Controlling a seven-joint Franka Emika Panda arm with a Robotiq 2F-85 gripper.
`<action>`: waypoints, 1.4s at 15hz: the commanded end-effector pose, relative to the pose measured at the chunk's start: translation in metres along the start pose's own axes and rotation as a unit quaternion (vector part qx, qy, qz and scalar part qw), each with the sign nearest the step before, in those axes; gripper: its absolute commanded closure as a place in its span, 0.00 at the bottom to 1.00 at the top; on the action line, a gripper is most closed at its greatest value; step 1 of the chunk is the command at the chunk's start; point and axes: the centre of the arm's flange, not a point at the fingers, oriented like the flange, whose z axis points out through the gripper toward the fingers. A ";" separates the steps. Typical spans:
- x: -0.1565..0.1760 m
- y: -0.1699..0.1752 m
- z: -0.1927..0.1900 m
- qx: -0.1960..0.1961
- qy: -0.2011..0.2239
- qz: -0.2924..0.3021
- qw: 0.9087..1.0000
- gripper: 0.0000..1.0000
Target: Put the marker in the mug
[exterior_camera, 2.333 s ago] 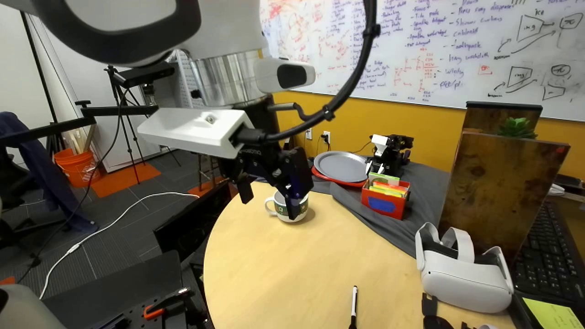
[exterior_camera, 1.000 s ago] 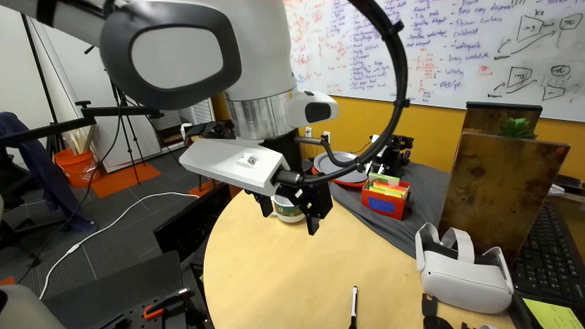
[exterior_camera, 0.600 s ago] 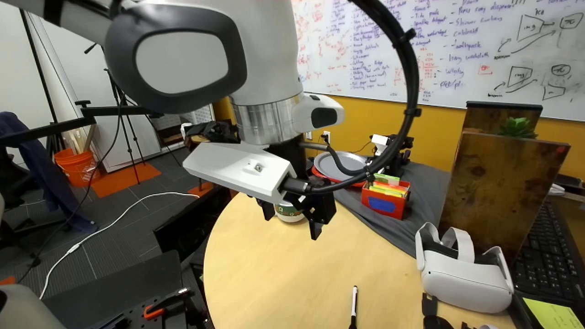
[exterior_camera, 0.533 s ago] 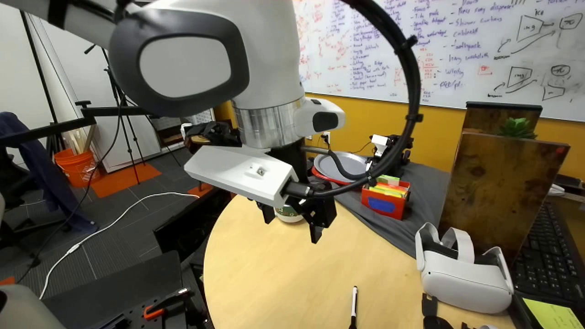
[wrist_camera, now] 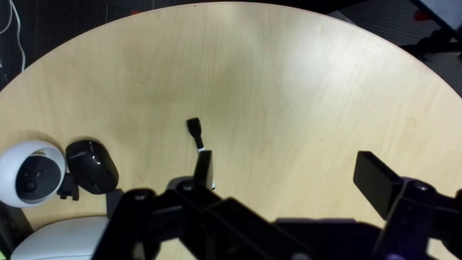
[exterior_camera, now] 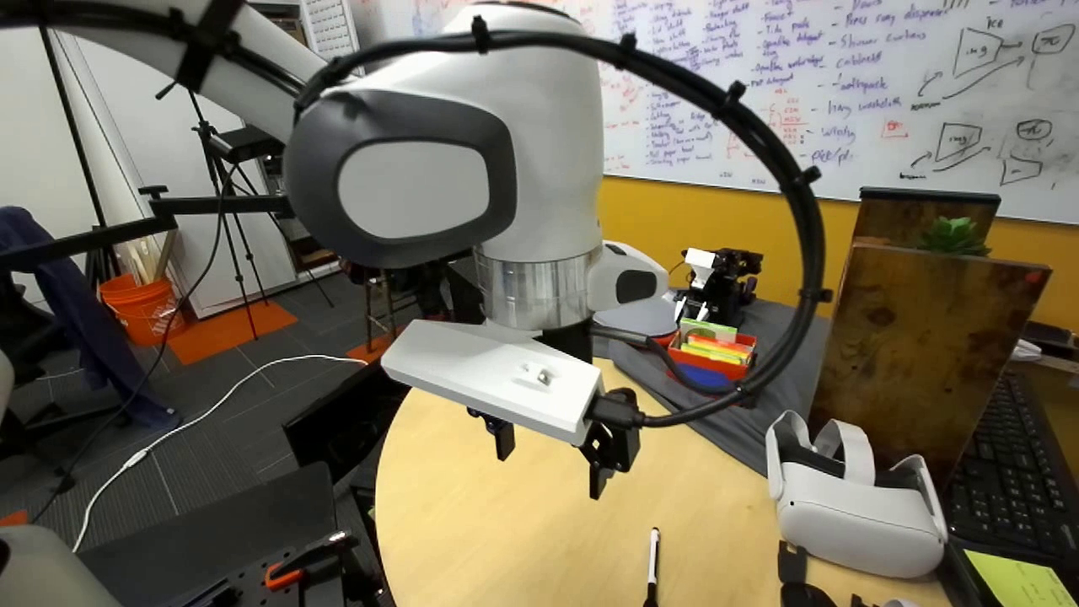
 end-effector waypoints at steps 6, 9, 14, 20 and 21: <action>0.022 0.034 0.041 0.021 -0.026 -0.059 0.998 0.00; 0.027 0.040 0.053 0.028 -0.036 -0.078 0.996 0.00; 0.039 0.050 0.074 0.045 -0.046 -0.103 0.993 0.00; 0.051 0.055 0.100 0.059 -0.062 -0.117 0.989 0.00; 0.052 0.055 0.103 0.062 -0.063 -0.118 0.989 0.00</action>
